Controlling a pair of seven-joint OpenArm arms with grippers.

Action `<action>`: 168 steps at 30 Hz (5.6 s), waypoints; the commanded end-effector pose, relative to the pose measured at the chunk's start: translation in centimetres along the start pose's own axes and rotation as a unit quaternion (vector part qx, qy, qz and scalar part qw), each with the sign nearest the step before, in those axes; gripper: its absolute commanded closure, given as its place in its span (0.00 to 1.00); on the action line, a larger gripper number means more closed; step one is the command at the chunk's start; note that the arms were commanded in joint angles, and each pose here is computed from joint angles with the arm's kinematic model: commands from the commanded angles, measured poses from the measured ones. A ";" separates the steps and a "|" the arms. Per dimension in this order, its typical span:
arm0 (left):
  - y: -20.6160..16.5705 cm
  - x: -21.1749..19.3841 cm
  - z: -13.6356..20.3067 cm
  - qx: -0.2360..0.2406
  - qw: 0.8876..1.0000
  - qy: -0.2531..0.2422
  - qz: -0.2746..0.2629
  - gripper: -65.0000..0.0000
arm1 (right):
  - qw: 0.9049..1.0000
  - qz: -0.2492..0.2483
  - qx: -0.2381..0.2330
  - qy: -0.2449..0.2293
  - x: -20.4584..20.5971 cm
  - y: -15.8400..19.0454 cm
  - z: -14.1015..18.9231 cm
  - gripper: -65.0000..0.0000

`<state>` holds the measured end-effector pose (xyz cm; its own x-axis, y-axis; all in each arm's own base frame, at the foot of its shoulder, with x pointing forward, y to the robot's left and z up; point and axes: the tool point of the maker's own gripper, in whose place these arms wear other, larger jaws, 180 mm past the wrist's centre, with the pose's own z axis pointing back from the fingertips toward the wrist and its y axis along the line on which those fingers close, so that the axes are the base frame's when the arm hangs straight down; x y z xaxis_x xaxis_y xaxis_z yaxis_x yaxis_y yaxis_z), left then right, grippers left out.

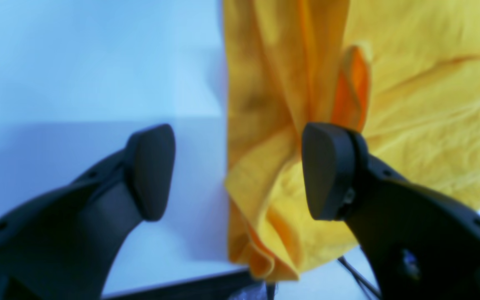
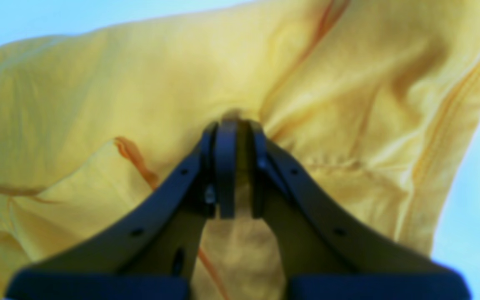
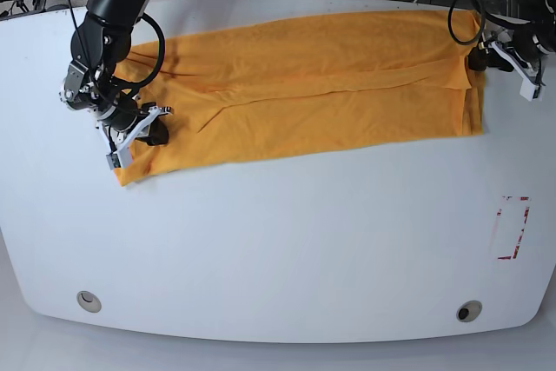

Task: Fold the T-shirt properly
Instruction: 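Grasp the strip end with the left gripper, then fold the strip end with the left gripper toward the right gripper, then release the fold and press it flat with the left gripper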

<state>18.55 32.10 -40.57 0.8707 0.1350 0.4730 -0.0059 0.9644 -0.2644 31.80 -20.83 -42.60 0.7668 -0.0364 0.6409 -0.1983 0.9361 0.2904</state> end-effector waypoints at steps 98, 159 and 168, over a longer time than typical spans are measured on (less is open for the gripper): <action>-24.7 9.5 -3.2 -0.131 0.936 -0.052 -0.322 0.52 | 0.997 0.005 -0.018 0.073 -3.5 -0.6 0.1 0.92; -21.4 5.6 -2.8 -0.097 0.904 0.025 -0.416 0.84 | 0.997 -0.006 -0.001 0.071 -3.9 1.0 -0.8 0.92; -24.9 3.4 -3.8 -0.140 0.874 0.050 -0.463 0.84 | 0.998 -0.004 -0.001 0.070 -3.7 1.1 -0.8 0.92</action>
<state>23.58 8.93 -35.99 0.5145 -0.6957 0.5012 0.8078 0.5894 -0.0111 31.73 -18.86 -42.81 0.7585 -0.0781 0.6470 -0.1977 0.9184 0.3427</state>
